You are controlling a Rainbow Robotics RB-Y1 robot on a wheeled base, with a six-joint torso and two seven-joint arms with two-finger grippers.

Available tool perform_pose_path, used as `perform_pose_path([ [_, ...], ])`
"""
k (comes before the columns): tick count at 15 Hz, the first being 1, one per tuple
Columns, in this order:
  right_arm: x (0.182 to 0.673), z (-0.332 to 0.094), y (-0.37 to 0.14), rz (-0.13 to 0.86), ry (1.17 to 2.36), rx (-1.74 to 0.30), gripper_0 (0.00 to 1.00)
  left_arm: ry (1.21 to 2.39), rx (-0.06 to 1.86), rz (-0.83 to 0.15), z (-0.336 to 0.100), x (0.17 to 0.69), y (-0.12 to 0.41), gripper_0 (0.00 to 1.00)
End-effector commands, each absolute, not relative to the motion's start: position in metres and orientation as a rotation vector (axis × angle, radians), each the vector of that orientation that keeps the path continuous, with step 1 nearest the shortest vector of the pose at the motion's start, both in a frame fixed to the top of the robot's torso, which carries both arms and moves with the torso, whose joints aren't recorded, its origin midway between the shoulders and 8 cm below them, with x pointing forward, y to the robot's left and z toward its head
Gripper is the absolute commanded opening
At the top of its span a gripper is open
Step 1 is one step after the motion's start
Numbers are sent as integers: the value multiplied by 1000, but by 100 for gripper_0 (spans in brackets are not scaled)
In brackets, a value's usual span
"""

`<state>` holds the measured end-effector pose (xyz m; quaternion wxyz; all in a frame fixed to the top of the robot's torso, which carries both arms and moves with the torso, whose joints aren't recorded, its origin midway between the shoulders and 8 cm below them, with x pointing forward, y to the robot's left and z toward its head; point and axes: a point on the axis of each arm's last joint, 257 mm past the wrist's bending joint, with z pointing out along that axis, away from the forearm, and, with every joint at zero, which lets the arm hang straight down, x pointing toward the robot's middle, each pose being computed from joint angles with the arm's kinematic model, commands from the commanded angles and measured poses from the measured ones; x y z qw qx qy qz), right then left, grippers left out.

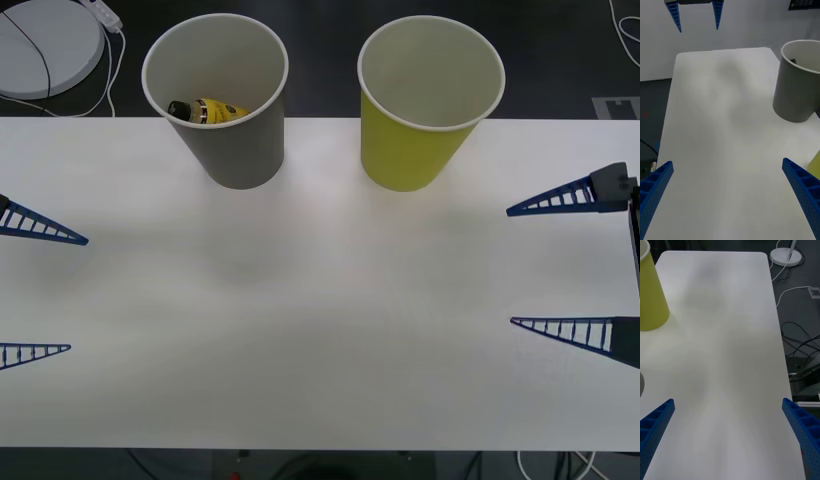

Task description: Put the can into the green bin and the plastic bottle into the gray bin

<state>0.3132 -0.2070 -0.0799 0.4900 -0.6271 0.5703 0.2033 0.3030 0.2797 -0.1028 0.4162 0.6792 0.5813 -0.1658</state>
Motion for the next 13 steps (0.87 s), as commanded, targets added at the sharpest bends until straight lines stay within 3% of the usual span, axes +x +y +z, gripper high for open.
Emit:
perform_pose_path([
  [1,311,-79,-213,506,1391,-1533,100,1460,1706,-416,-103,303,280,100],
  [13,306,-77,-221,503,1368,-1565,100,1460,1706,-416,-103,303,280,100],
])
